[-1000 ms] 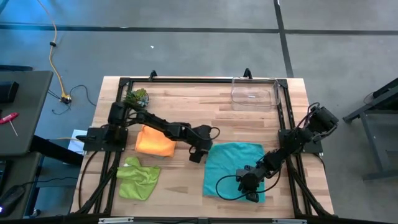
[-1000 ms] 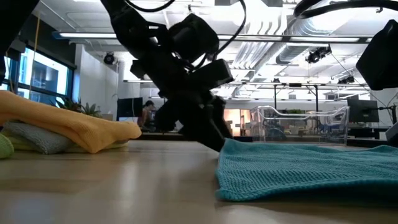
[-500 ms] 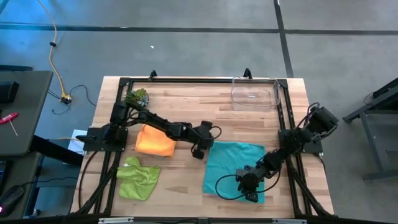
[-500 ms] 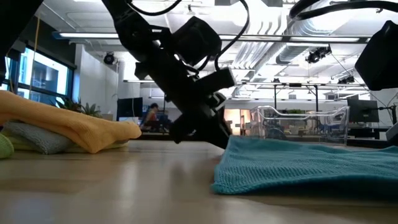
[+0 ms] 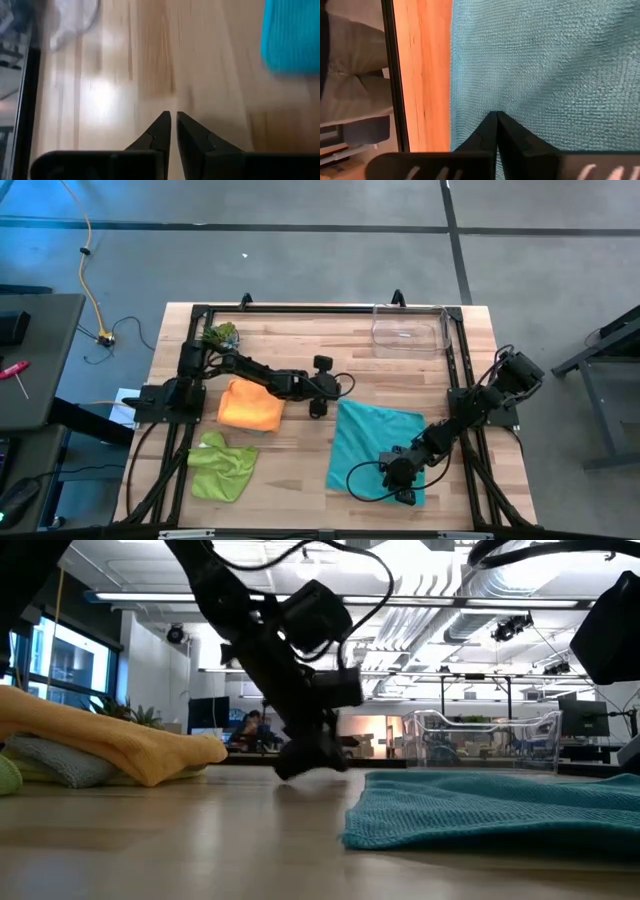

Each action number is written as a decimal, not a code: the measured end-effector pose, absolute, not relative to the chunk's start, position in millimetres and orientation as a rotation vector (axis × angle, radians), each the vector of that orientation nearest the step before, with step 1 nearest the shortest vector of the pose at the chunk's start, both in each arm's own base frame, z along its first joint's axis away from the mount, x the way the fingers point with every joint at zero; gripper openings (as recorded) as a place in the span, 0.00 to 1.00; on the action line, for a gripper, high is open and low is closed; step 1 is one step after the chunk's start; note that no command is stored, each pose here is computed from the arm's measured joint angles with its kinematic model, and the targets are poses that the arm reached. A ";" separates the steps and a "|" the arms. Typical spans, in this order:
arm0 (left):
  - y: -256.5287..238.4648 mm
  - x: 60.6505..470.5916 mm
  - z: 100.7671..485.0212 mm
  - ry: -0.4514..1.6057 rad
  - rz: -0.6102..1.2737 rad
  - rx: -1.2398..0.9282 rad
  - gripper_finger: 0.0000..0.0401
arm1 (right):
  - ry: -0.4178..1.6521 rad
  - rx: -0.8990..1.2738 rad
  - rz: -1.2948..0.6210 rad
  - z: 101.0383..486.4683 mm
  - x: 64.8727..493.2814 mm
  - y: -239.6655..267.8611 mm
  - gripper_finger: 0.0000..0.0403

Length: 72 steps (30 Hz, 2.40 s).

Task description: Fold microfiber towels

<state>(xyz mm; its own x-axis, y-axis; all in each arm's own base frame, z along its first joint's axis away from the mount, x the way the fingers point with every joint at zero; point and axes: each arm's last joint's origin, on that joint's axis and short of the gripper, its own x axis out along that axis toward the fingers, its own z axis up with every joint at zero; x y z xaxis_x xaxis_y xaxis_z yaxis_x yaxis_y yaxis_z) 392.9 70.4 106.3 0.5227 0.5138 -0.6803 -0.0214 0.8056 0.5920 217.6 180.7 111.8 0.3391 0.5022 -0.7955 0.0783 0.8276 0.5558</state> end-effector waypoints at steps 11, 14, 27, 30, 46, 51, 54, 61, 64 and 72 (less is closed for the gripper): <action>54.4 377.4 193.1 0.726 0.116 0.144 0.00 | 1.158 0.592 0.288 130.2 222.1 180.9 0.00; 35.2 380.3 197.8 0.686 0.071 0.116 0.00 | 1.124 0.570 0.277 145.1 218.9 176.4 0.00; -77.1 404.8 131.8 0.641 -0.131 -0.029 0.00 | 1.167 0.549 -0.256 172.3 167.4 103.8 0.00; -82.9 405.3 119.6 0.663 -0.081 -0.088 0.00 | 1.229 0.601 -0.350 152.4 162.1 85.3 0.00; -69.7 403.3 96.5 0.786 -0.014 -0.182 0.00 | 1.218 0.624 -0.541 132.5 164.9 30.3 0.00; -60.8 401.6 95.3 0.815 0.093 -0.175 0.00 | 1.147 0.599 -0.581 133.1 171.4 13.9 0.00; -55.7 399.5 94.3 0.846 0.125 -0.182 0.00 | 1.126 0.589 -0.586 133.7 173.9 5.4 0.00; -53.1 392.7 97.1 0.911 0.158 -0.177 0.00 | 1.162 0.556 -0.603 132.8 170.9 -4.4 0.00; -55.2 391.5 104.1 0.890 0.163 -0.184 0.00 | 1.223 0.519 -0.613 134.5 167.0 -4.5 0.00; -47.7 387.1 121.0 0.870 0.231 -0.147 0.00 | 1.180 0.445 -0.560 163.9 173.6 -4.8 0.00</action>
<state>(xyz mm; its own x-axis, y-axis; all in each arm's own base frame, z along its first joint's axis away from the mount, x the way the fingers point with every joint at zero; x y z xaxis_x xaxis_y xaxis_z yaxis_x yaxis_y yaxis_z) 387.1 -47.7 121.0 0.6220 0.1403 -0.7703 -0.2598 0.9650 -0.0341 173.6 -4.8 163.9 0.2742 -0.1753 -0.9456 0.6222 0.7820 0.0354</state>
